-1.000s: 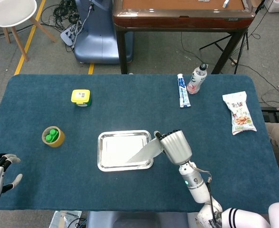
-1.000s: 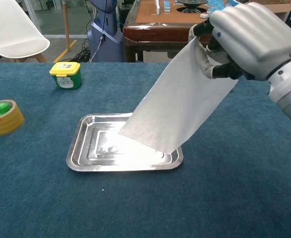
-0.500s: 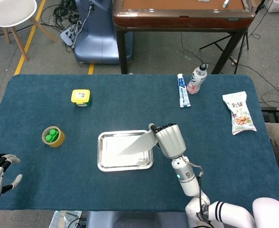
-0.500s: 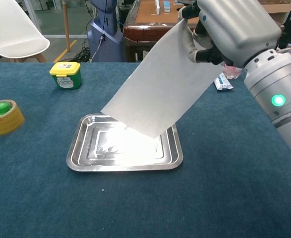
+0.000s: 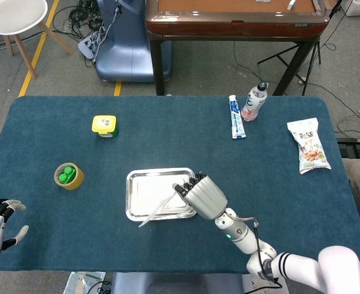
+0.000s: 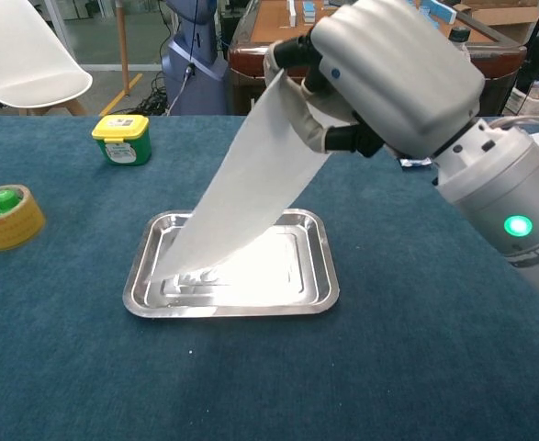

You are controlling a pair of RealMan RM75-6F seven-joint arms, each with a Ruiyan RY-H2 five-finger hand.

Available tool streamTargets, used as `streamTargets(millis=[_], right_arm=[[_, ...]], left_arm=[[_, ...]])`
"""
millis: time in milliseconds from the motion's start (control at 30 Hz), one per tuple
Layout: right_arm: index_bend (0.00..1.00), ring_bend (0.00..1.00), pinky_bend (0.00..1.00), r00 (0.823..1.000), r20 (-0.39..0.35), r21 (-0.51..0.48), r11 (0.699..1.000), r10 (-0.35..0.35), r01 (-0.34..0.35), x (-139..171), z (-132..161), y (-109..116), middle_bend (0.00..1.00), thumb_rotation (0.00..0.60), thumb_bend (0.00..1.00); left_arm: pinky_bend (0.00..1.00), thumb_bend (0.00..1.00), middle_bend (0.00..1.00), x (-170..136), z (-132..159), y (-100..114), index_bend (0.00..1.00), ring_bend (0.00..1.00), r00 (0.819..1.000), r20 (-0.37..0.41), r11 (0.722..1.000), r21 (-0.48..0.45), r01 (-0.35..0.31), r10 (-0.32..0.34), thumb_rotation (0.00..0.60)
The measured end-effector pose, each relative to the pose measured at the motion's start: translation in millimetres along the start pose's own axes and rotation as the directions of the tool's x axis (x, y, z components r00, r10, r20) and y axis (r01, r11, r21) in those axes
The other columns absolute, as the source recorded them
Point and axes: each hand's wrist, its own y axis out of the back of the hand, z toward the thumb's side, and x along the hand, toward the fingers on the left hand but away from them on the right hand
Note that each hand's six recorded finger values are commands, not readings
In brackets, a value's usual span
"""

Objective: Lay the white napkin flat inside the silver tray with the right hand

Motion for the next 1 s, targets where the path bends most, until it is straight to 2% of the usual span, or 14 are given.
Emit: streamTargets(millis=[167, 633, 1000], right_arm=[[0.63, 1.00, 1.00, 0.997, -0.060, 0.023, 0.998, 0.054, -0.052, 14.1, 0.0, -7.5, 1.00, 0.600, 0.65], [0.63, 1.00, 1.00, 0.986, -0.111, 0.042, 0.992, 0.126, -0.122, 45.6, -5.9, -8.0, 1.00, 0.600, 0.65], [0.64, 1.00, 1.00, 0.963, -0.187, 0.069, 0.981, 0.192, -0.182, 76.3, -9.6, 0.7, 1.00, 0.600, 0.65]], left_arm=[[0.48, 0.23, 0.35, 0.4, -0.1, -0.6, 0.41, 0.23, 1.000, -0.002, 1.000, 0.003, 0.002, -0.002, 0.600], [0.48, 0.23, 0.35, 0.4, 0.3, -1.1, 0.41, 0.23, 1.000, -0.002, 1.000, 0.003, 0.003, -0.003, 0.600], [0.48, 0.23, 0.35, 0.9, 1.6, -4.1, 0.41, 0.23, 1.000, 0.000, 1.000, 0.009, 0.011, -0.011, 0.600]])
